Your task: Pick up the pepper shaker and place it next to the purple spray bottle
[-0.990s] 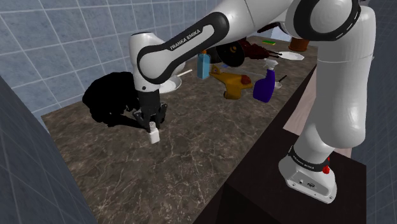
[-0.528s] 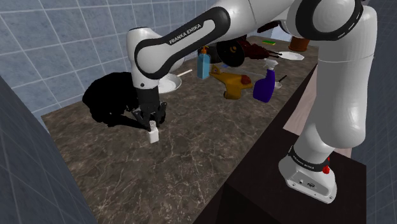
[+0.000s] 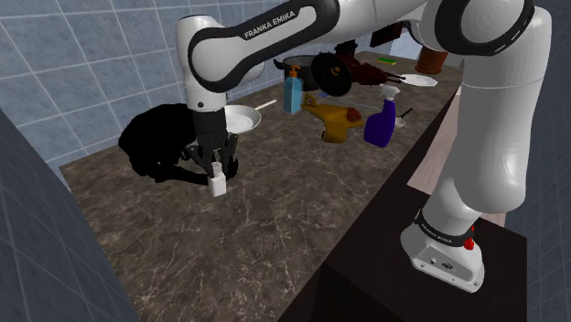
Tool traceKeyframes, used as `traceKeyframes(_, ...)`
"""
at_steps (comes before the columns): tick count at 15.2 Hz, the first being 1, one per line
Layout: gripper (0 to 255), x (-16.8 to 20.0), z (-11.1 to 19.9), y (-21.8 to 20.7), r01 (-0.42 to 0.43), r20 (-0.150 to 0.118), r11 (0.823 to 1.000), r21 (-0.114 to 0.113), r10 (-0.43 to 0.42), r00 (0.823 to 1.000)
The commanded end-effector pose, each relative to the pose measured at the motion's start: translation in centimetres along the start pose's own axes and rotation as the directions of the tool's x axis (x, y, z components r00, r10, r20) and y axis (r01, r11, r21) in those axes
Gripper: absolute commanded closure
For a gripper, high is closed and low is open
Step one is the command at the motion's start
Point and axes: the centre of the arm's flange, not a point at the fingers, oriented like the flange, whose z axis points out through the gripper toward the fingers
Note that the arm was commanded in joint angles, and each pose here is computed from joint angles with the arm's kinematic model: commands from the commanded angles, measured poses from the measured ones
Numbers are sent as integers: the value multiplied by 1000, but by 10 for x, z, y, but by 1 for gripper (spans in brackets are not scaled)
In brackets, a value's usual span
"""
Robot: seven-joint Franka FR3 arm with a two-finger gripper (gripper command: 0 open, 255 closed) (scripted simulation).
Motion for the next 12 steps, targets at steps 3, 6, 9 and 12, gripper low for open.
traceKeyframes(3,255,-3,-21,-2,0,0,1000,0,0,1000)
traceKeyframes(6,255,-6,-37,-5,0,0,1000,0,0,1000)
traceKeyframes(9,255,-9,-52,-7,0,0,1000,0,0,1000)
traceKeyframes(12,255,-11,-67,-10,0,0,1000,0,0,1000)
